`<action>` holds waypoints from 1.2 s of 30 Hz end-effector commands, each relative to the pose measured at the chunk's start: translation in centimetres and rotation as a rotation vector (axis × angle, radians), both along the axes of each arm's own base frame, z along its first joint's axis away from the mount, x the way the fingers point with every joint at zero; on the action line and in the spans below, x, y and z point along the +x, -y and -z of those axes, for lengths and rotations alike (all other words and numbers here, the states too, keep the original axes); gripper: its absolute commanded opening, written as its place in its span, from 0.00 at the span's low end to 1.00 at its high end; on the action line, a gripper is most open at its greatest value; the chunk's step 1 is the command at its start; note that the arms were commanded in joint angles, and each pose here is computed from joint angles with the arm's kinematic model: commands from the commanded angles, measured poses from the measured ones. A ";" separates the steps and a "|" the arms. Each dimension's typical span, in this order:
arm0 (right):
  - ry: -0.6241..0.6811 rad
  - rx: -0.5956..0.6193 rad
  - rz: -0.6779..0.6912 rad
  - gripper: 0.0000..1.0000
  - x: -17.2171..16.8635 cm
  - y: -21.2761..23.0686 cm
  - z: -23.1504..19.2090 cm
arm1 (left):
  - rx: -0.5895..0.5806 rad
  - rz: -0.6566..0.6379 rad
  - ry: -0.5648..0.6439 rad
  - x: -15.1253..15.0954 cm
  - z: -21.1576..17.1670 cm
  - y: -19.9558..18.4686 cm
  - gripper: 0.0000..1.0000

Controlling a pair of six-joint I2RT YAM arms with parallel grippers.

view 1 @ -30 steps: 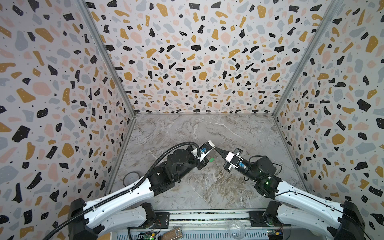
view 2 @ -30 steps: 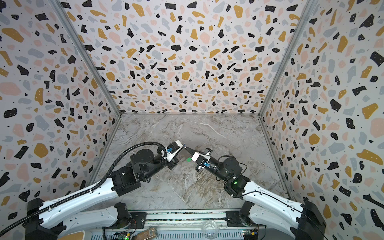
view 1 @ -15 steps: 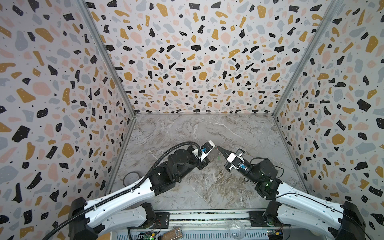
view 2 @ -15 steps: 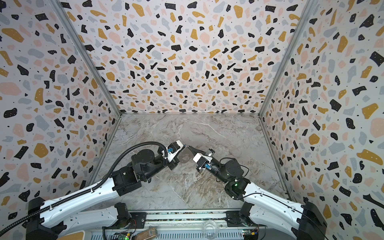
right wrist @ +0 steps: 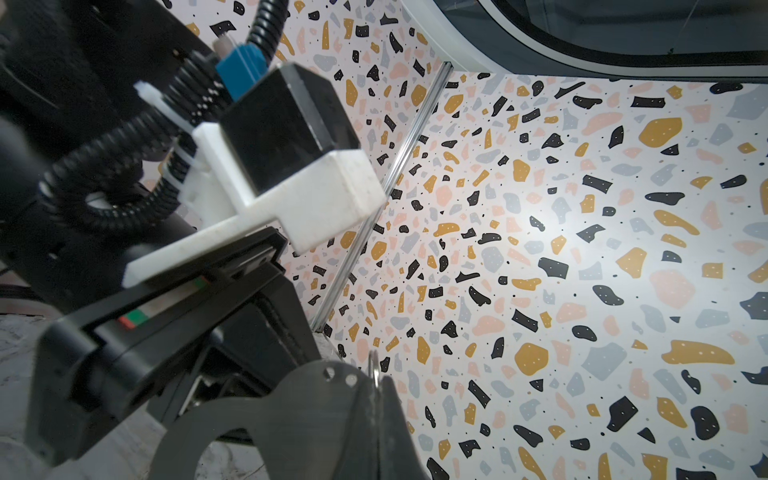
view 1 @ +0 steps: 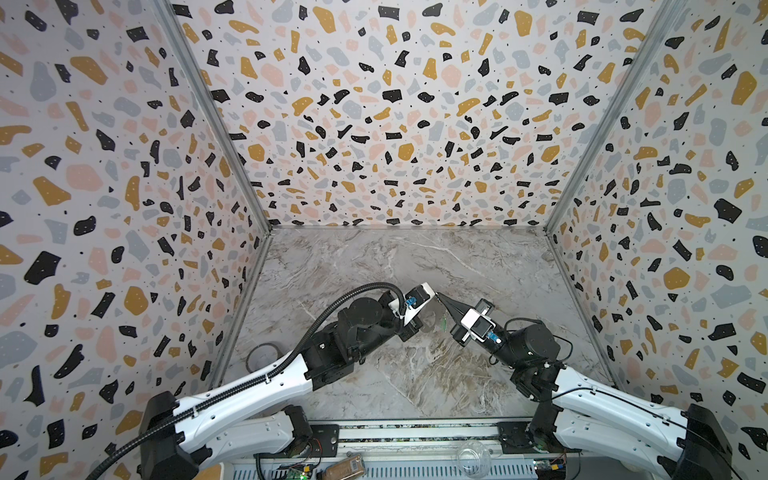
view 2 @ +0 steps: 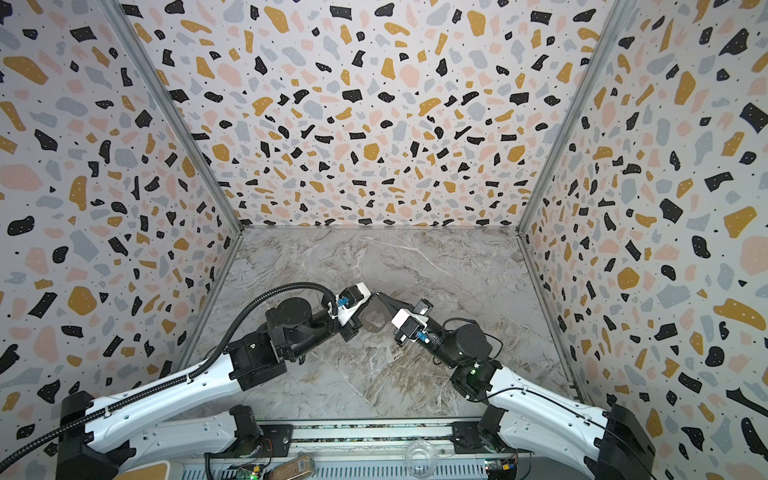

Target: Remove the keys from the keyring

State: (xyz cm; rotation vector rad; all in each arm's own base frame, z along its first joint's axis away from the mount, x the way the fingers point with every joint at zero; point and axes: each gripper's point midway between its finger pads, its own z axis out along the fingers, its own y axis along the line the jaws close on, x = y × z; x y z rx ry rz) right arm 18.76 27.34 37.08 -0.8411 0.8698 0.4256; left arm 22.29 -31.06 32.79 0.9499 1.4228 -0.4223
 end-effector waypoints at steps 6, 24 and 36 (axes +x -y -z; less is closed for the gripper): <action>0.015 0.102 -0.031 0.00 -0.6 1.3 -2.4 | -0.061 0.023 0.032 -0.2 -2.1 0.3 0.00; -0.059 0.168 -0.108 0.00 0.1 2.1 -2.2 | -0.084 0.036 0.027 -0.4 -2.7 0.5 0.00; -0.172 0.218 -0.329 0.00 0.4 3.2 -2.1 | -0.092 0.007 0.059 -0.4 -3.7 -0.5 0.00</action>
